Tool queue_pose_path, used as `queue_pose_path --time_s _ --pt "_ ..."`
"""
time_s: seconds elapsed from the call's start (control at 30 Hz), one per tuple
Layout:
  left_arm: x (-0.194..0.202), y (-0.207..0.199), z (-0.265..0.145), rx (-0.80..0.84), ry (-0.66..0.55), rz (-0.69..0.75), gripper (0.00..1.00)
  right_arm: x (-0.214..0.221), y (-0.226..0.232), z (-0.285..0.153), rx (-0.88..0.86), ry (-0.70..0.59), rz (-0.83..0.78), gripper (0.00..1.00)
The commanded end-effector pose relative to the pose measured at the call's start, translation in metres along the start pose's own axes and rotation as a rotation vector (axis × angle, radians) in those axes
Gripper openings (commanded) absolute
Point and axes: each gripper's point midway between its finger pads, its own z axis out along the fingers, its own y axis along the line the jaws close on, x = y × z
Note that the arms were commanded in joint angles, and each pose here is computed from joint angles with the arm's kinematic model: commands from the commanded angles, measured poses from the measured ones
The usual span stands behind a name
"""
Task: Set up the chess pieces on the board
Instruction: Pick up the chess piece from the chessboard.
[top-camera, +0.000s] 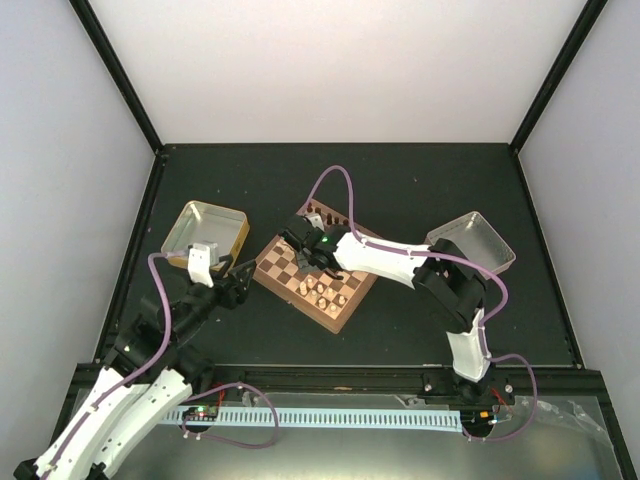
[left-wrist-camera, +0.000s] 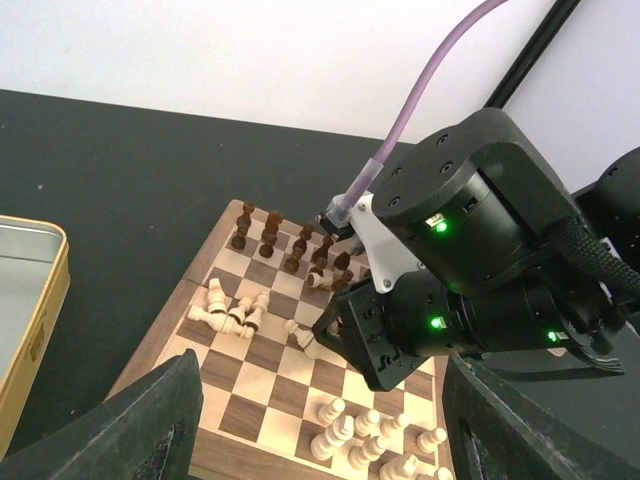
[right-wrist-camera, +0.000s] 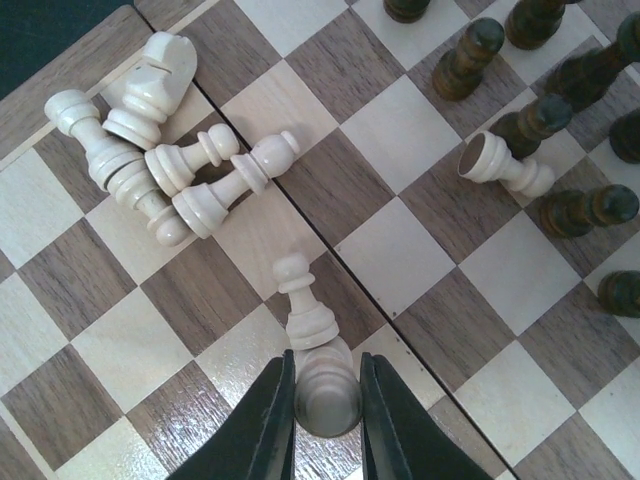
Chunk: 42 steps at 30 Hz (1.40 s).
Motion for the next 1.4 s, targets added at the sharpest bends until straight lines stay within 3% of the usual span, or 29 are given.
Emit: queue_pose_path --time_s 0.0,0.13,0.37,0.53,0.7,1.03,1.2,1.37 --pt "0.002 0.007 0.004 -0.033 0.008 -0.019 0.68 -0.010 0.001 -0.002 0.016 -0.030 -0.003 0.15" --pt "0.009 0.009 0.010 -0.044 0.025 -0.074 0.68 -0.014 -0.002 -0.008 0.024 -0.054 -0.026 0.11" --pt "0.030 0.018 0.033 -0.082 0.084 -0.291 0.69 -0.030 0.000 -0.035 -0.041 -0.159 -0.115 0.10" --pt "0.024 0.021 0.043 -0.103 0.053 -0.393 0.73 -0.038 0.002 -0.062 -0.109 -0.220 -0.183 0.09" --pt "0.011 0.003 0.052 0.000 0.046 -0.422 0.76 -0.038 0.010 -0.097 -0.236 -0.271 -0.242 0.09" --pt "0.010 -0.047 0.068 0.295 0.185 -0.453 0.77 -0.019 0.025 -0.164 -0.498 -0.317 -0.387 0.07" --pt "0.010 -0.058 0.071 0.377 0.225 -0.473 0.71 -0.014 0.026 -0.186 -0.558 -0.339 -0.427 0.07" --pt "0.012 -0.058 0.075 0.398 0.256 -0.493 0.56 -0.010 0.028 -0.198 -0.601 -0.346 -0.446 0.06"
